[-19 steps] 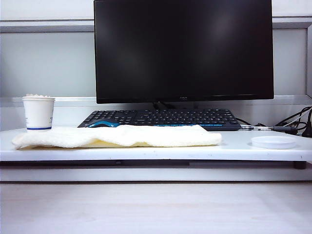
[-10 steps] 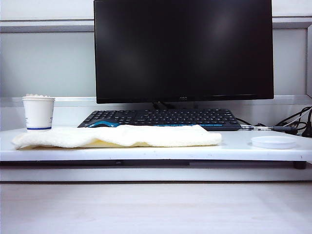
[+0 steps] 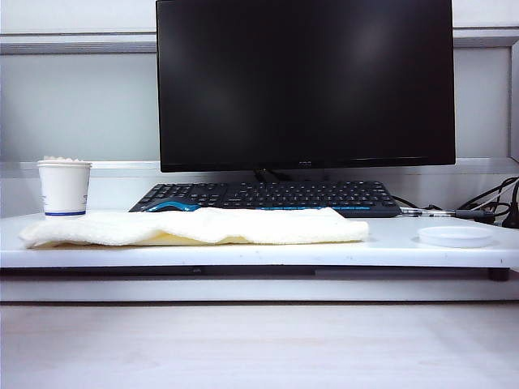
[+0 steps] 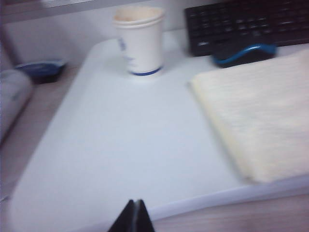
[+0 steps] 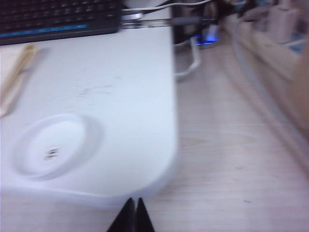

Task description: Wipe the tabletop with a clean cloth to remove dust and stains.

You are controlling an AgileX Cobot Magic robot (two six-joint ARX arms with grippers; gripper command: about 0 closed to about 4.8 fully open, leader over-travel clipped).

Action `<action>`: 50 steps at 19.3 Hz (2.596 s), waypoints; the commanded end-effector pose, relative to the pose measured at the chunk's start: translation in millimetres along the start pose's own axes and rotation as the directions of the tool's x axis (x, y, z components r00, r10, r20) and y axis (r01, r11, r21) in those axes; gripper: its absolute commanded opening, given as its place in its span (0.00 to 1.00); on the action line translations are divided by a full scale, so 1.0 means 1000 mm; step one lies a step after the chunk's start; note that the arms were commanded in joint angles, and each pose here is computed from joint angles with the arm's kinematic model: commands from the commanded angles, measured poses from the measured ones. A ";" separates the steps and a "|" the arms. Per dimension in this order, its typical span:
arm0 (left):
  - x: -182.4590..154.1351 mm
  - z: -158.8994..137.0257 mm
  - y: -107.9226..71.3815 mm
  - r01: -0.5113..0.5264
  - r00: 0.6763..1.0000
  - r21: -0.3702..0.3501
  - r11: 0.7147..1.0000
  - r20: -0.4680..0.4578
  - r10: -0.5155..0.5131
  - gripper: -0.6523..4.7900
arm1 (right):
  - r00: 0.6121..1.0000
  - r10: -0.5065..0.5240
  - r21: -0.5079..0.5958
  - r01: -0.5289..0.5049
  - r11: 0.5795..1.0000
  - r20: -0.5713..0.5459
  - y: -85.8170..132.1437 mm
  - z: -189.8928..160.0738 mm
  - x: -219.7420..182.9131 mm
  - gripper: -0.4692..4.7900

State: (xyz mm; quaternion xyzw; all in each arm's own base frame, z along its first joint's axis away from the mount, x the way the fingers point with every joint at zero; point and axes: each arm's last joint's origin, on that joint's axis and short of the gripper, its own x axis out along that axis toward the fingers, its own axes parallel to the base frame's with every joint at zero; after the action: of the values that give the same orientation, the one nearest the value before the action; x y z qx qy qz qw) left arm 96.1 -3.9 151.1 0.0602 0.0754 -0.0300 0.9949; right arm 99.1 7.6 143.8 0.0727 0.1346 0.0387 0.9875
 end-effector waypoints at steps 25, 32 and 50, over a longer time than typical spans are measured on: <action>-0.001 0.001 -0.007 0.231 0.972 -0.004 0.973 0.031 -0.231 0.11 | 0.721 0.693 0.237 -0.675 0.699 0.013 0.106 0.116 0.015 1.00; -0.001 0.001 -0.007 0.230 0.973 -0.003 0.973 0.031 -0.230 0.11 | 0.711 0.680 0.192 -0.653 0.733 -0.180 0.168 0.125 0.083 1.00; -0.001 0.003 -0.006 0.225 0.973 0.003 0.974 0.053 -0.224 0.11 | 0.736 0.496 0.150 -0.486 0.861 -0.461 0.241 0.063 0.185 1.00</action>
State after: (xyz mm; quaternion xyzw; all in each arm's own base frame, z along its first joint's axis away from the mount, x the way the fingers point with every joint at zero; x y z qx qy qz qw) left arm 95.5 -10.2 153.4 0.0493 0.0561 -0.1385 0.9875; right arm 278.5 251.9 192.3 0.1067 0.3558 0.3241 0.8701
